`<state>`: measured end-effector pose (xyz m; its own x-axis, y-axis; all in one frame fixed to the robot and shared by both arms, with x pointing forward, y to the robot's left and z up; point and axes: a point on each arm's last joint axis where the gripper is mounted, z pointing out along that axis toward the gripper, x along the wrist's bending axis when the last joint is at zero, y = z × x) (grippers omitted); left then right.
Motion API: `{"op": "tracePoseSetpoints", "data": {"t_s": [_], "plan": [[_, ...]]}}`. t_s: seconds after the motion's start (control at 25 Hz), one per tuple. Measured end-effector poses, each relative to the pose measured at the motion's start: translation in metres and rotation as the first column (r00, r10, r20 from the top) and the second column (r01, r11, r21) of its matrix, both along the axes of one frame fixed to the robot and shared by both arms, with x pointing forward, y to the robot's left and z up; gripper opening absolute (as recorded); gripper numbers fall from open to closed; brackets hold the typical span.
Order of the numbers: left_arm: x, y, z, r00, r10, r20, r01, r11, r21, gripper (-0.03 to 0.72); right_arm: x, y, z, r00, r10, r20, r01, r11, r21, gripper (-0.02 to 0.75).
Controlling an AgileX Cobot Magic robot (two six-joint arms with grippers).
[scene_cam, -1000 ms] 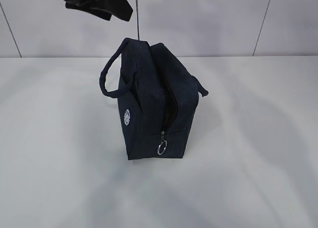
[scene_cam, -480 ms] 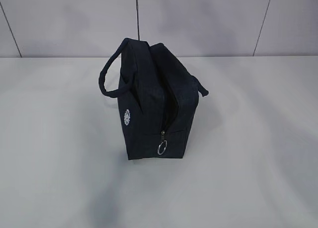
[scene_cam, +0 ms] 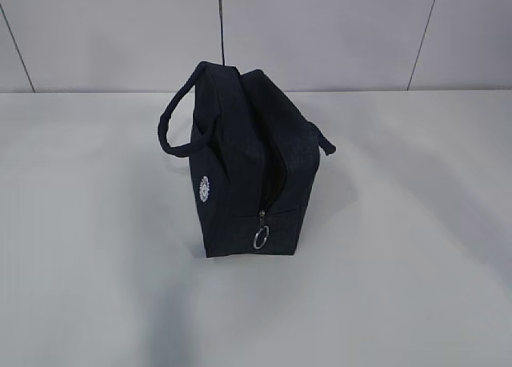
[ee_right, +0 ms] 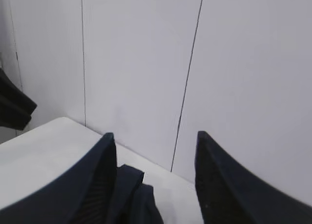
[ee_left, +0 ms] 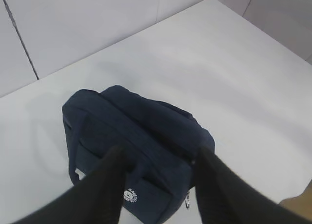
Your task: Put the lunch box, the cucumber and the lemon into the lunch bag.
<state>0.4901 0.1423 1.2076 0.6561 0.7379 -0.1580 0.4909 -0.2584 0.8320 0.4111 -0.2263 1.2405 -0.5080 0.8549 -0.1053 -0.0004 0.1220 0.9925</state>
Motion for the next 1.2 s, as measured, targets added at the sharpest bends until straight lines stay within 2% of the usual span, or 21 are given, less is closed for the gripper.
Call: {"op": "tracePoseSetpoints", "data": {"t_s": [0.28,0.52,0.68,0.8,0.88,1.04,1.12,1.2], "plan": [[-0.046,0.019,-0.039,1.0,0.03,0.002,-0.03,0.999,-0.036,0.321,-0.021,-0.005,-0.057,0.992,0.008,-0.122,-0.005,1.0,0.023,0.39],[-0.069,0.032,-0.076,0.997,0.051,-0.05,-0.052,0.998,-0.026,0.321,-0.022,-0.001,-0.103,0.955,0.046,-0.293,-0.026,0.997,0.069,0.39],[-0.072,0.034,-0.082,0.997,0.055,-0.058,-0.056,0.998,-0.023,0.321,-0.018,0.001,-0.112,0.943,0.051,-0.329,-0.029,0.997,0.072,0.39],[-0.072,0.033,-0.082,0.997,0.057,-0.061,-0.059,0.998,-0.032,0.321,-0.014,0.003,-0.112,0.936,0.062,-0.346,-0.015,0.99,0.139,0.39],[-0.072,0.033,-0.082,0.997,0.057,-0.06,-0.059,0.998,-0.032,0.321,-0.013,0.004,-0.112,0.936,0.073,-0.344,-0.023,0.989,0.145,0.39],[-0.072,0.033,-0.082,0.997,0.059,-0.059,-0.061,0.997,-0.037,0.321,-0.007,0.015,-0.126,0.903,0.17,-0.394,-0.166,0.985,0.044,0.39],[-0.072,0.033,-0.082,0.996,0.059,-0.059,-0.061,0.997,-0.039,0.321,0.0,0.025,-0.139,0.861,0.263,-0.435,-0.292,0.957,0.002,0.39],[-0.072,0.033,-0.081,0.997,0.059,-0.059,-0.062,0.997,-0.041,0.321,0.008,0.033,-0.149,0.824,0.334,-0.458,-0.371,0.929,0.009,0.39]]}}
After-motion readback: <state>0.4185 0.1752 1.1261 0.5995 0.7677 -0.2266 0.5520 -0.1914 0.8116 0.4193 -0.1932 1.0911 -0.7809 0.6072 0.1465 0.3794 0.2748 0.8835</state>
